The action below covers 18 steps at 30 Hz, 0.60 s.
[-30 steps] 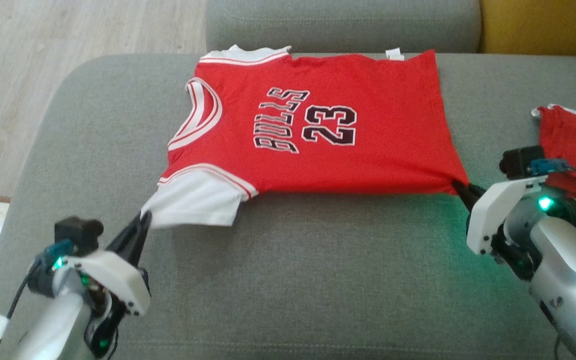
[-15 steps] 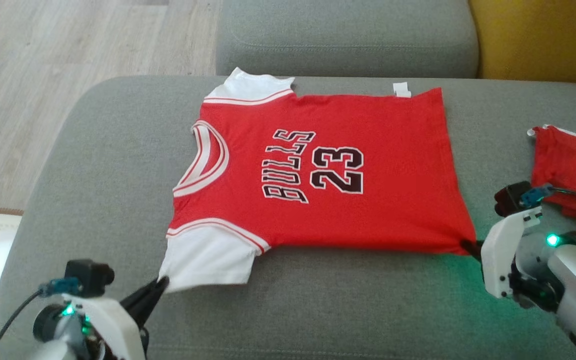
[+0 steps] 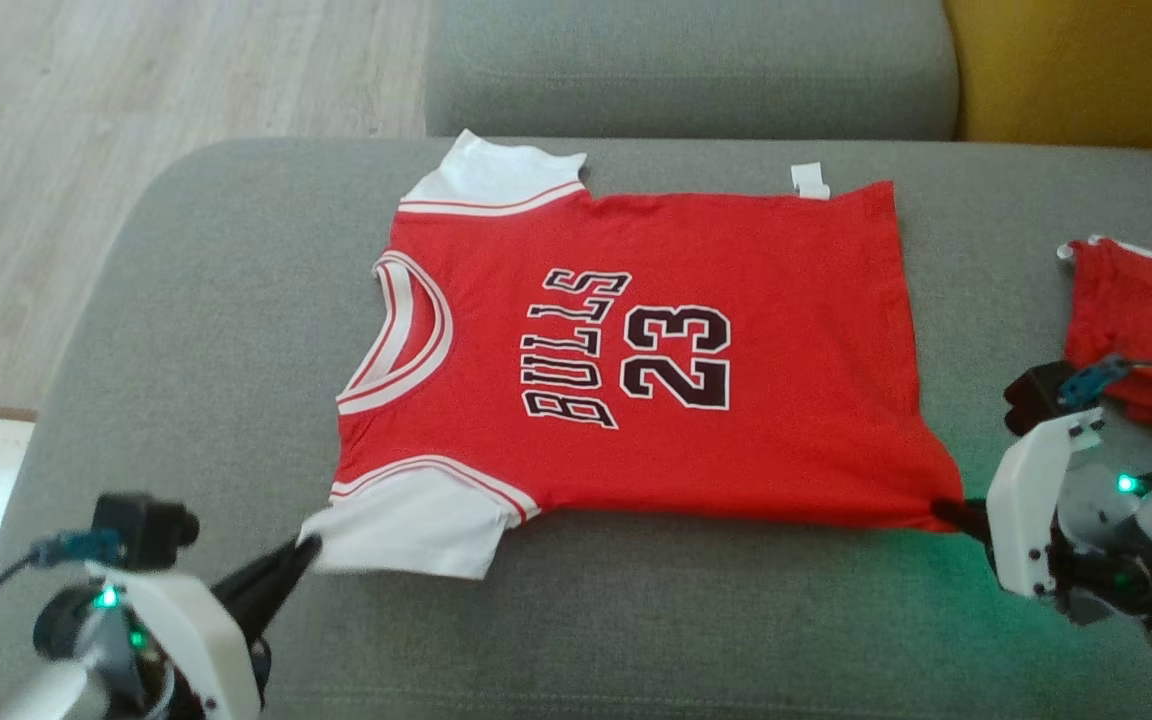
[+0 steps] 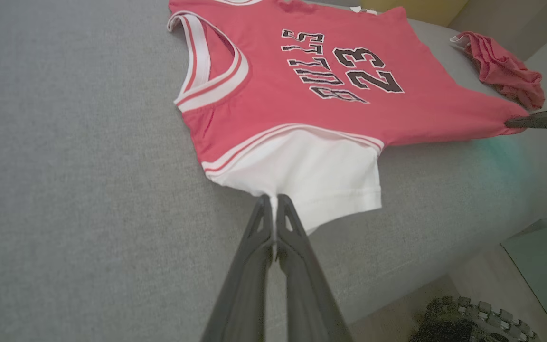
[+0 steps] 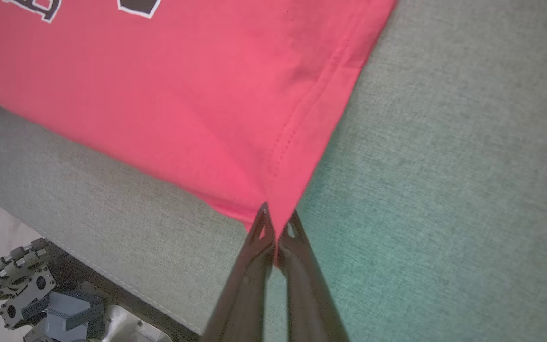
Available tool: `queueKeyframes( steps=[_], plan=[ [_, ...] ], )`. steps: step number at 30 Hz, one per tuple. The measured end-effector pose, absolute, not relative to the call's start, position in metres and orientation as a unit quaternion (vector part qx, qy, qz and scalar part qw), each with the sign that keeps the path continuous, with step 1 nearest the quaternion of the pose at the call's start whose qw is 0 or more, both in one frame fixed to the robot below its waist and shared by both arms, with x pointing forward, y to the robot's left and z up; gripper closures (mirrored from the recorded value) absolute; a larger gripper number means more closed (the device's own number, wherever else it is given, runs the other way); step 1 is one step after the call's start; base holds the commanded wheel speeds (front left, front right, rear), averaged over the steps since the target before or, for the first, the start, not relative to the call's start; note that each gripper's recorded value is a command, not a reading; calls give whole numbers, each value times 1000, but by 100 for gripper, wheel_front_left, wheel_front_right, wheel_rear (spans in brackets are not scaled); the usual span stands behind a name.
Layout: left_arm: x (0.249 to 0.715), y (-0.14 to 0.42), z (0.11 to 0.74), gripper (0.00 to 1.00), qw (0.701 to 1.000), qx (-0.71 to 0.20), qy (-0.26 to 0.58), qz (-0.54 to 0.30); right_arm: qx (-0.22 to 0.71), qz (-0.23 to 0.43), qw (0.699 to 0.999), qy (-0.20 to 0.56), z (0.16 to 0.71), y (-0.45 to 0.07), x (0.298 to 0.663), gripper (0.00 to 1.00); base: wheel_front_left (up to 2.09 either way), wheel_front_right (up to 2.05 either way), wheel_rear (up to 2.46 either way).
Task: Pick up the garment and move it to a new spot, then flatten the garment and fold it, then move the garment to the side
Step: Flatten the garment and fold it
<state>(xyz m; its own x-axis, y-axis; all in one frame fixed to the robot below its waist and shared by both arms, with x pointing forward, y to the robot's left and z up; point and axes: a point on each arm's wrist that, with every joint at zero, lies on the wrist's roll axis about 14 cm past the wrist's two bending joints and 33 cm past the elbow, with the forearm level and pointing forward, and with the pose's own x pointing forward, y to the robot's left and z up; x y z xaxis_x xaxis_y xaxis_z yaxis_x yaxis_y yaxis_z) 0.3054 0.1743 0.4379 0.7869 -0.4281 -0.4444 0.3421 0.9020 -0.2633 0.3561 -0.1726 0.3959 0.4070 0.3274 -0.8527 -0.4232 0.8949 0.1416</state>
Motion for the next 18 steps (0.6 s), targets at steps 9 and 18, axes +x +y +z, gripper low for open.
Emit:
queueKeyframes(
  steps=[9,18],
  plan=[
    [358,173,463,100,951,-51,215,-215,-2,200,848,490,409,-174,393,100,0,0,0],
    [412,170,470,100,955,-38,199,-215,31,183,841,509,402,-170,419,100,0,0,0]
  ],
)
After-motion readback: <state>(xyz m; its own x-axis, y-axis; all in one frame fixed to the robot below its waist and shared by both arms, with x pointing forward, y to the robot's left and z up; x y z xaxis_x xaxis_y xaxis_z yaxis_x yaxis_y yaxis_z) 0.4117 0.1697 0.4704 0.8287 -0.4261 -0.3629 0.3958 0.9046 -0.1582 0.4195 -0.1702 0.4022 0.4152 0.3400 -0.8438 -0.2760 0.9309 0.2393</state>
